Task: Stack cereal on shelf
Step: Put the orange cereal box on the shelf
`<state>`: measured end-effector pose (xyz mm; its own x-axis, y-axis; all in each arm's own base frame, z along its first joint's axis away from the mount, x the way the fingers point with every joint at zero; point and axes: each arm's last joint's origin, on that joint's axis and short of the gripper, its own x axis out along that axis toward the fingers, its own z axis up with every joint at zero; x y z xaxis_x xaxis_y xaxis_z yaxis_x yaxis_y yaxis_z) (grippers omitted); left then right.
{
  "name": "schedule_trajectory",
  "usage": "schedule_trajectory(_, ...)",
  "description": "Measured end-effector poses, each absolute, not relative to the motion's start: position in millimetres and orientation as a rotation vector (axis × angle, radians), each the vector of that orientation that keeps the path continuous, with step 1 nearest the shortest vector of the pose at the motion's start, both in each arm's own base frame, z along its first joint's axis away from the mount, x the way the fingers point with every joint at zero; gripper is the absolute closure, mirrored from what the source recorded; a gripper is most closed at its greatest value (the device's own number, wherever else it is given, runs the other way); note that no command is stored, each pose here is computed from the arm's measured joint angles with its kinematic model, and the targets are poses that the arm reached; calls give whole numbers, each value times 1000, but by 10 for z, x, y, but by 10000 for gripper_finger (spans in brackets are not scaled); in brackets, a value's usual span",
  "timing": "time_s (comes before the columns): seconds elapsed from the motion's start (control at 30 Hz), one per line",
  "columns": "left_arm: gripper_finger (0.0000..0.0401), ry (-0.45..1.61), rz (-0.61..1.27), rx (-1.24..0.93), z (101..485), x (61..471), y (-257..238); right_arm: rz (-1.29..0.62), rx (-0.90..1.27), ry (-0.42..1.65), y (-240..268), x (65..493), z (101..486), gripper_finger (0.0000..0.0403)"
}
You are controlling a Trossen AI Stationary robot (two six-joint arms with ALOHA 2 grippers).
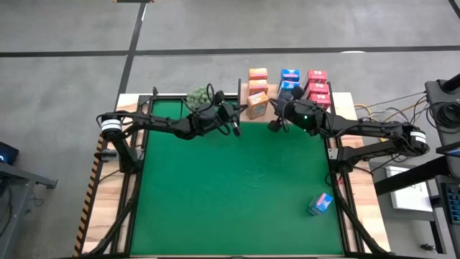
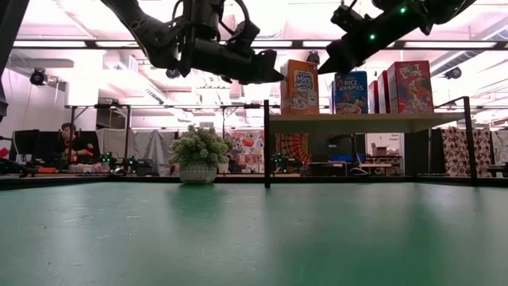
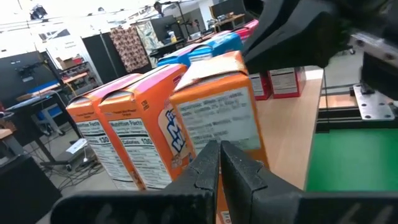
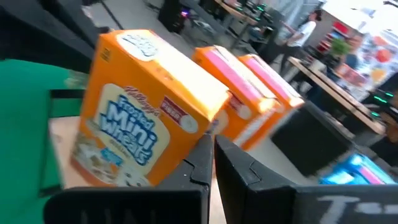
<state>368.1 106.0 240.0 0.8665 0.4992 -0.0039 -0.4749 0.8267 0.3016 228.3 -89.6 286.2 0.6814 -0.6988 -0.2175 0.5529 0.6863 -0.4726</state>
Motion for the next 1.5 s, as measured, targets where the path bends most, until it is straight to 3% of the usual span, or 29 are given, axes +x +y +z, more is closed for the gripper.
schedule_trajectory(0.67, 401, 78, 540, 303, 2407, 3660, 1134, -601, -392, 470, -751, 2317, 2862, 394)
schedule_trajectory(1.3, 401, 71, 538, 268, 2401, 3661, 1137, -641, -349, 486, -762, 2318, 2960, 394)
schedule_trajectory(1.5, 401, 66, 537, 235, 2397, 3661, 1135, -738, -365, 501, -783, 2299, 2967, 394)
